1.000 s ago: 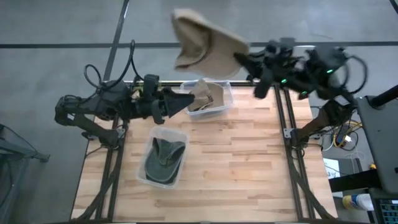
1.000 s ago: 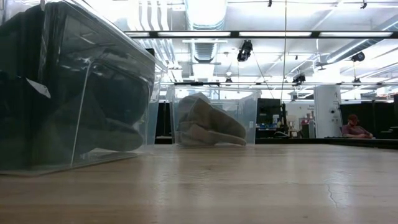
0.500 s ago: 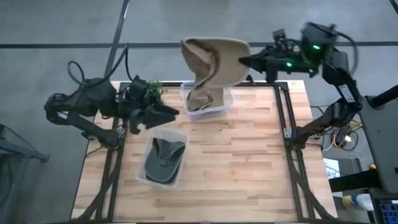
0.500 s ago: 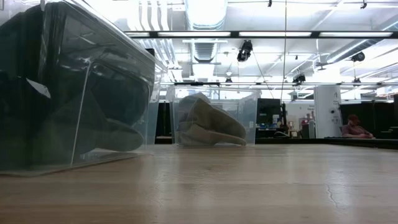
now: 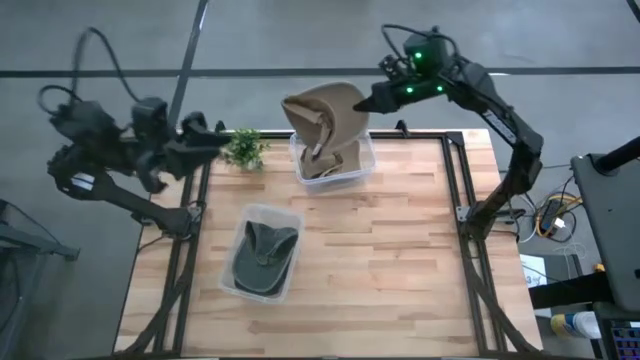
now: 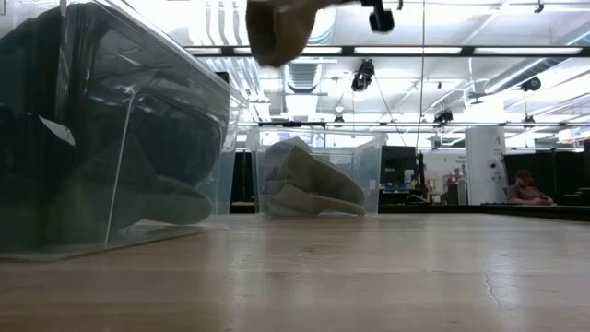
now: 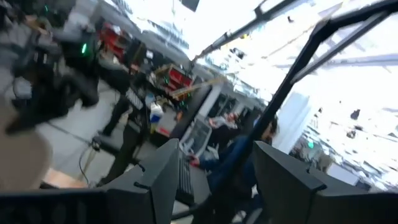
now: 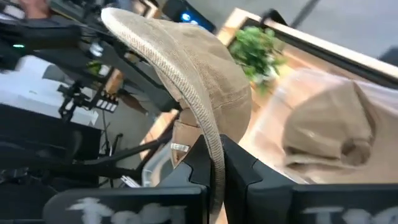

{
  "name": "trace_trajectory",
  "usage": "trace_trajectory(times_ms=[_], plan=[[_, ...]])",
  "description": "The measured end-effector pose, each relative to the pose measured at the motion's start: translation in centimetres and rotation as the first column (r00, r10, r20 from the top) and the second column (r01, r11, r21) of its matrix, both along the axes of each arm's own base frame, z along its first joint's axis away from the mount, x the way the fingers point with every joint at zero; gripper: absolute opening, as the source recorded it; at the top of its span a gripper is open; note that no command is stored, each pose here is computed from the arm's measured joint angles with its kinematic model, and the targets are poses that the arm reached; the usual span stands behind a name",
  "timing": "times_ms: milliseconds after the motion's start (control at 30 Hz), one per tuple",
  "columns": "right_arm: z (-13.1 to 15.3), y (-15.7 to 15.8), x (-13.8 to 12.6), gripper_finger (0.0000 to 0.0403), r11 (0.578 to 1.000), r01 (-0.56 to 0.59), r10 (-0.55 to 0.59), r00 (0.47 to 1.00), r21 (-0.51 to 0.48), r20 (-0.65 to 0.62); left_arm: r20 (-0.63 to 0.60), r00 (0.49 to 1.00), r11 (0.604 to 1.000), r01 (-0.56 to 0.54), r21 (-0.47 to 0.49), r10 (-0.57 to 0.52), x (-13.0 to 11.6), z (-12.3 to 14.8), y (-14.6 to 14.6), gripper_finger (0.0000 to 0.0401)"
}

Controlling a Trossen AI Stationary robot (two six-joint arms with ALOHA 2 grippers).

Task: Pick & Place hat
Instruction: Put the brown cap into the top transparent container

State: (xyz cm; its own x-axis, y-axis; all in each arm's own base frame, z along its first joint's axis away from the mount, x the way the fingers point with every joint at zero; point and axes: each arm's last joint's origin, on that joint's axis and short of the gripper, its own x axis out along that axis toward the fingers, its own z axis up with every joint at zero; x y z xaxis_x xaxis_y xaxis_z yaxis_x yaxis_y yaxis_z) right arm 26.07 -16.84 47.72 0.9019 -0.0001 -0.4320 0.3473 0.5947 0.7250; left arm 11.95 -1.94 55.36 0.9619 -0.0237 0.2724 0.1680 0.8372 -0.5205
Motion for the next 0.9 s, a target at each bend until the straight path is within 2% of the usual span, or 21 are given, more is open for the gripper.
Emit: trace_trajectory(times_ms=[233, 400, 500, 767, 900], plan=[[-5.4, -3.1, 0.6, 0.0008, 0.994, 0.031, -0.023, 0.996, 0.101, -0.081, 0.053, 0.997, 0.998, -0.059, 0.015, 0.058, -2.4, 0.5, 0.6, 0.0197], [-9.9, -5.0, 1.6, 0.0008, 0.980, 0.020, -0.016, 1.000, 0.198, -0.024, 0.059, 0.992, 0.994, -0.112, 0.007, 0.111, -3.0, 0.6, 0.9, 0.0197], [-12.8, -5.7, 1.6, 0.0008, 0.957, 0.068, -0.059, 0.997, 0.282, -0.040, 0.056, 0.988, 0.989, -0.146, 0.011, 0.145, -3.0, 0.5, 1.0, 0.0197], [-19.8, -6.4, 0.2, 0.0011, 0.883, 0.191, -0.115, 0.974, 0.428, -0.195, 0.053, 0.976, 0.976, -0.213, 0.041, 0.211, -3.1, 0.5, 1.2, 0.0197], [-22.5, -6.6, 0.1, 0.0048, 0.859, 0.219, -0.102, 0.959, 0.462, -0.266, 0.052, 0.968, 0.968, -0.247, 0.034, 0.245, -3.3, 0.6, 1.3, 0.0197]])
